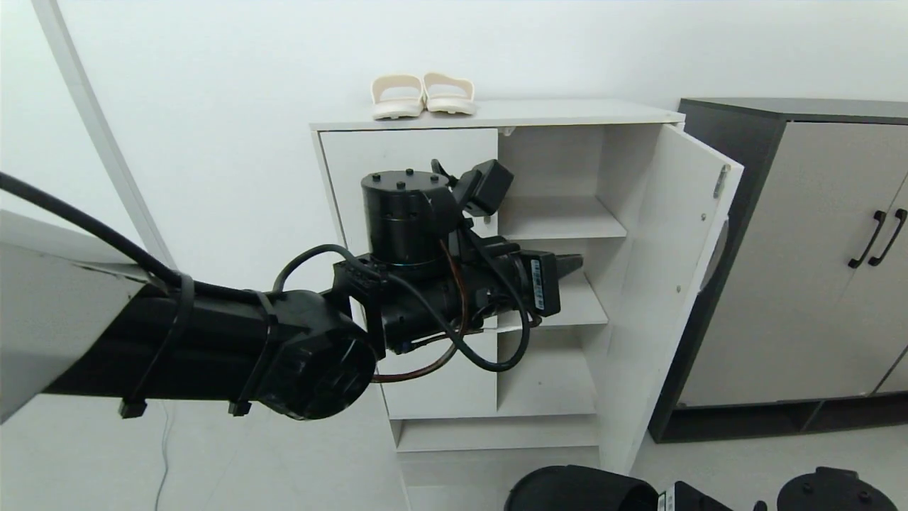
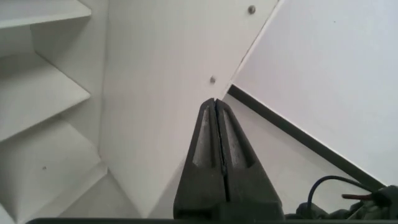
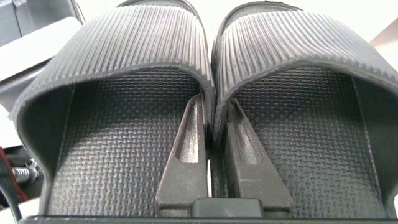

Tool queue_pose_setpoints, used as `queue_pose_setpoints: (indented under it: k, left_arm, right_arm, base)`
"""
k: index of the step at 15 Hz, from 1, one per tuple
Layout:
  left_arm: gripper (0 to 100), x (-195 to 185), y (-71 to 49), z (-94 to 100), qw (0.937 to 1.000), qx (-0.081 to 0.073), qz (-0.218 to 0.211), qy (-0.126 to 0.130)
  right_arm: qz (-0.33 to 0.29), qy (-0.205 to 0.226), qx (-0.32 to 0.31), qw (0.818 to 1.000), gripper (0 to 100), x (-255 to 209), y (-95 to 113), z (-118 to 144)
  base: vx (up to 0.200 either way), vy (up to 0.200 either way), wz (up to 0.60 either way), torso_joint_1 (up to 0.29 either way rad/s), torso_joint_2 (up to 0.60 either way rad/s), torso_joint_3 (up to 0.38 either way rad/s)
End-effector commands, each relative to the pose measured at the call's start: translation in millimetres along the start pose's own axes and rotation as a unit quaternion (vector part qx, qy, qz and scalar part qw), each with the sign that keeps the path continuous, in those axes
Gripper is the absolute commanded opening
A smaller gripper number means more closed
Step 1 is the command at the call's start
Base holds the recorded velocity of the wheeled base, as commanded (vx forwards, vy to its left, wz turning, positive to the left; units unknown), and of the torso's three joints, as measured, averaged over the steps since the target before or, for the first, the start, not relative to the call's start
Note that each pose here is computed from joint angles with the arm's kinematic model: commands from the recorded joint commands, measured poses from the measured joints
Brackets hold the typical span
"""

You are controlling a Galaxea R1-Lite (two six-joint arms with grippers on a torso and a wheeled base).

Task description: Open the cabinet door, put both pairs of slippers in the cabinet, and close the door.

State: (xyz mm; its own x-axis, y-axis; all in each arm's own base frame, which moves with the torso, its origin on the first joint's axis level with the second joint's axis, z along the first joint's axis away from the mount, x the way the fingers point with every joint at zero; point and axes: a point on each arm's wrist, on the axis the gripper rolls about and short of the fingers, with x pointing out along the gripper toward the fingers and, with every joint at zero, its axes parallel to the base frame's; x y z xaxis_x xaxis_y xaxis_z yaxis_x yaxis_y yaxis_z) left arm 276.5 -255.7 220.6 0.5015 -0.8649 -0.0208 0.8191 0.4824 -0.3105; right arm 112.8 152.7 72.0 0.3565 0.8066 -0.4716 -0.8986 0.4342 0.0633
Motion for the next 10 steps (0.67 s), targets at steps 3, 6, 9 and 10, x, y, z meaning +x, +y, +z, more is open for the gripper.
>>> queue_pose_setpoints:
  k: [3,6,9,10]
  left_arm:
    - [0,-19.4,11.0,12.4,0.9991,0.005,0.032,-0.027]
    - [0,-55.8,15.7,27.1,0.9971,0.011,0.061,-0.045]
    - [0,-102.7,10.8,37.9,0.9913,0.015,0.11,-0.071]
    - [0,-120.6,5.5,38.1,0.9867,0.016,0.139,-0.082]
  right_arm:
    - [-0.022,-0.009,0.013,1.0,0,8.2,-11.0,5.7]
    - [-0.09,-0.048,0.056,0.993,0,21.0,-36.4,17.2]
    - [-0.204,-0.076,0.098,0.971,0,47.7,-56.7,31.5]
    - [-0.249,-0.084,0.101,0.96,0,58.8,-66.3,36.6]
  base:
    - [0.0,0.0,0.0,0.0,0.0,0.0]
    - [0.0,0.0,0.0,0.0,0.0,0.0]
    - [0.0,0.0,0.0,0.0,0.0,0.0]
    - [0.0,0.0,0.0,0.0,0.0,0.0]
